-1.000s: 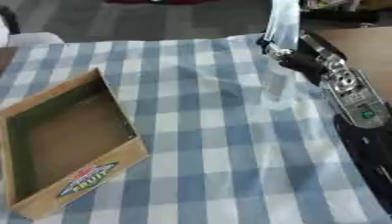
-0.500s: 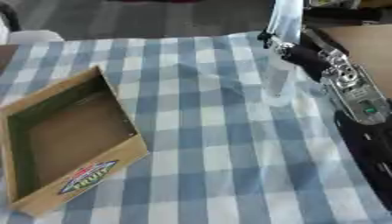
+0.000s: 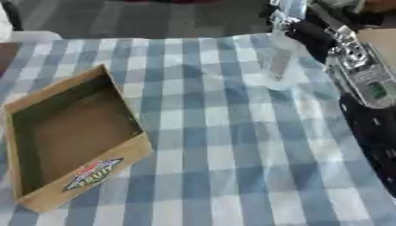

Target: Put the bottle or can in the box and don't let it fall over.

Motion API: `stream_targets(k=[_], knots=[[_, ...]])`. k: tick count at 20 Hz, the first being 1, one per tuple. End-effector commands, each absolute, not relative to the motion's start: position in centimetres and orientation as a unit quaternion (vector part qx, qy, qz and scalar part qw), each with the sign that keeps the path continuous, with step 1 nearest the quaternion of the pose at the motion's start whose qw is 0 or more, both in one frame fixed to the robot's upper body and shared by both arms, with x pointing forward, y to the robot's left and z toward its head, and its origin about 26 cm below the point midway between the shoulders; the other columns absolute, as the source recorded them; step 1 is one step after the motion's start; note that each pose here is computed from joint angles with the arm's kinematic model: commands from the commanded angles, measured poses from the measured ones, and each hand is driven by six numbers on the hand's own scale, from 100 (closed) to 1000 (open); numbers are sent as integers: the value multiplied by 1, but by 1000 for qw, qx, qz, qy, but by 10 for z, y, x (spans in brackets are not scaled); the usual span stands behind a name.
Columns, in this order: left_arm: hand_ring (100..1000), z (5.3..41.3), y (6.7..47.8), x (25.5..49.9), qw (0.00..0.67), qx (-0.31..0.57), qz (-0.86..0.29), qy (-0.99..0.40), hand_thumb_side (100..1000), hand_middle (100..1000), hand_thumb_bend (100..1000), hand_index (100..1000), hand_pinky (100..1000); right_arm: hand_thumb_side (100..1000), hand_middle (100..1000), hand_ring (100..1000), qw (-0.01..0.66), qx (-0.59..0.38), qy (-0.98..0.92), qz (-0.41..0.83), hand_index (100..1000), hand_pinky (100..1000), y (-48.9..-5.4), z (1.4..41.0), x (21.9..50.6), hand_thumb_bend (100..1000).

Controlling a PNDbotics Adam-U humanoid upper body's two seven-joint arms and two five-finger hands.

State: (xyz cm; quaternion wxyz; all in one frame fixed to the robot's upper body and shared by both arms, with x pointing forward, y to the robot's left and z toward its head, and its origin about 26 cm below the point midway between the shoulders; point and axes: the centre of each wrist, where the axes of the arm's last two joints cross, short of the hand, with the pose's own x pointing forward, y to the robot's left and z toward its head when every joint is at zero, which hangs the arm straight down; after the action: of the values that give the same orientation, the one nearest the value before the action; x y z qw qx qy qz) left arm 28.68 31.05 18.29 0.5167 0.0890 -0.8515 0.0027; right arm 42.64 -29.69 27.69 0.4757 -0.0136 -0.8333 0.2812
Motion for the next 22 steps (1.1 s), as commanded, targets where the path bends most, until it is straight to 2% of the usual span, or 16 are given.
stream_targets(k=[1,5,13,22], knots=[[607,193,316,283,502,105,-9,-859,575,691,100,658,366,470,645,871,455,-11,-842,290,120,995,-277,300,426,100],[608,193,316,283,501,105,-4,-859,574,692,100,659,369,470,652,876,463,-3,-835,298,120,987,-242,302,436,100],[618,197,330,280,479,143,41,-865,573,700,100,664,388,470,652,860,487,-9,-833,262,119,963,-188,278,456,100],[632,205,336,280,442,178,86,-875,573,704,100,668,407,470,655,862,495,-21,-836,234,119,951,-154,256,459,100]])
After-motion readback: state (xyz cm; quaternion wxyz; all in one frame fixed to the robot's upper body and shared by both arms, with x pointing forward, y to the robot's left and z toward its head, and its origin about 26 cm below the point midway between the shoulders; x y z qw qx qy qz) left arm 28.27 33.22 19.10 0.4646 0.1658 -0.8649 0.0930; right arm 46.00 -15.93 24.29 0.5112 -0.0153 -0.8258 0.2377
